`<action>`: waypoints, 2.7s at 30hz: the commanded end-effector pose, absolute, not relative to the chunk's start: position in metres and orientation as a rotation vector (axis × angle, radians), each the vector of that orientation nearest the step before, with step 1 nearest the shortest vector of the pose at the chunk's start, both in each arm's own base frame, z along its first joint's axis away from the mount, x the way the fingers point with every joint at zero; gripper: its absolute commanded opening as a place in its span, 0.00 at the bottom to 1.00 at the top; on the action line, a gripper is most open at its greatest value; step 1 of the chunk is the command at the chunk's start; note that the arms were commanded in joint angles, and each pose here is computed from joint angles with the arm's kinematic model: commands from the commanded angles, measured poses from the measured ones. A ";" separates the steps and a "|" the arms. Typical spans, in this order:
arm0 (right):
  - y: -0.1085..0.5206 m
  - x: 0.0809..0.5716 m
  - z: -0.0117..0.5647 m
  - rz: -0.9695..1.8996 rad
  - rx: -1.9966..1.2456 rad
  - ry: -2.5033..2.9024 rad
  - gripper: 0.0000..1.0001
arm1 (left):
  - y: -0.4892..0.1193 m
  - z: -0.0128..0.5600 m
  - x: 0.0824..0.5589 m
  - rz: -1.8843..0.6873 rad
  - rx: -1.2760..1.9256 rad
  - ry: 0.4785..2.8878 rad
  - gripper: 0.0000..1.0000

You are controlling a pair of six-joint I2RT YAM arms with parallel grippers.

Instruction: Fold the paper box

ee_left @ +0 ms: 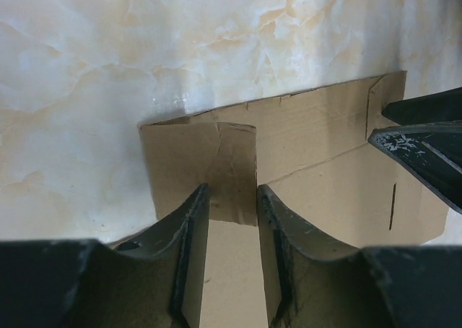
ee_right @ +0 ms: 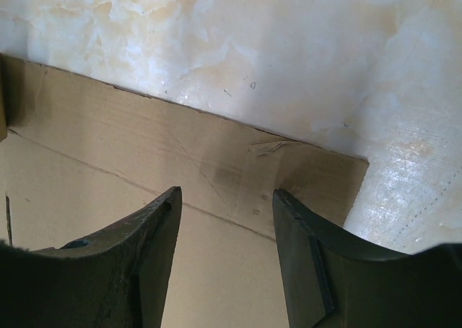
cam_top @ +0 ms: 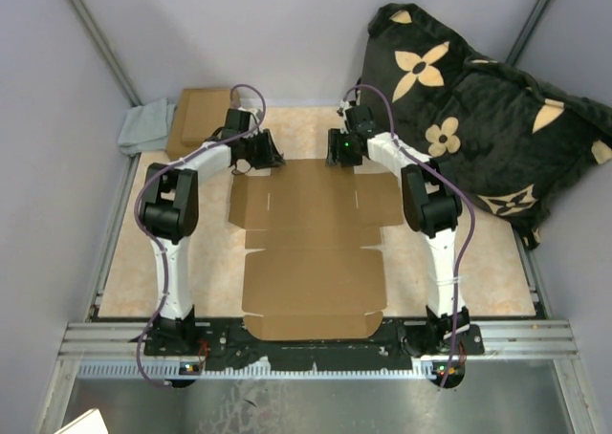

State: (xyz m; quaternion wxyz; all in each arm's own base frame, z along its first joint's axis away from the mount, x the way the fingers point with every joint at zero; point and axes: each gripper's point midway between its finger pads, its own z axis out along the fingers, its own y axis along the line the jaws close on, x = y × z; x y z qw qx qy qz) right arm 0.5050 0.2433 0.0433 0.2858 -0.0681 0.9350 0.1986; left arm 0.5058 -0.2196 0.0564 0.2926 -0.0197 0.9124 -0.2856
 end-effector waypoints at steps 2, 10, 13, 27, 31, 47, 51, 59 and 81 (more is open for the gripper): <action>0.252 0.505 0.038 0.568 -0.187 2.505 0.54 | -0.230 0.042 0.507 -0.778 -0.057 2.468 0.42; 0.253 0.505 0.039 0.575 -0.184 2.504 0.54 | -0.225 0.026 0.508 -0.727 -0.097 2.526 0.47; 0.253 0.505 0.038 0.577 -0.181 2.508 0.54 | -0.220 0.014 0.506 -0.688 -0.121 2.570 0.45; 0.225 0.503 0.163 0.478 -0.101 2.335 0.66 | -0.190 0.148 0.475 -0.614 -0.074 2.366 0.58; 0.202 0.467 0.183 0.454 -0.040 2.338 0.70 | -0.174 0.161 0.438 -0.623 -0.107 2.359 0.71; 0.142 0.302 0.120 0.467 0.109 2.403 0.79 | -0.139 0.109 0.326 -0.744 -0.287 2.448 0.77; 0.141 0.294 0.095 0.465 0.134 2.471 0.79 | -0.136 0.097 0.319 -0.722 -0.297 2.479 0.76; 0.147 0.285 0.070 0.513 0.122 2.517 0.78 | -0.132 0.063 0.301 -0.688 -0.317 2.577 0.75; 0.152 0.284 0.049 0.536 0.102 2.567 0.76 | -0.137 0.028 0.283 -0.628 -0.299 2.700 0.71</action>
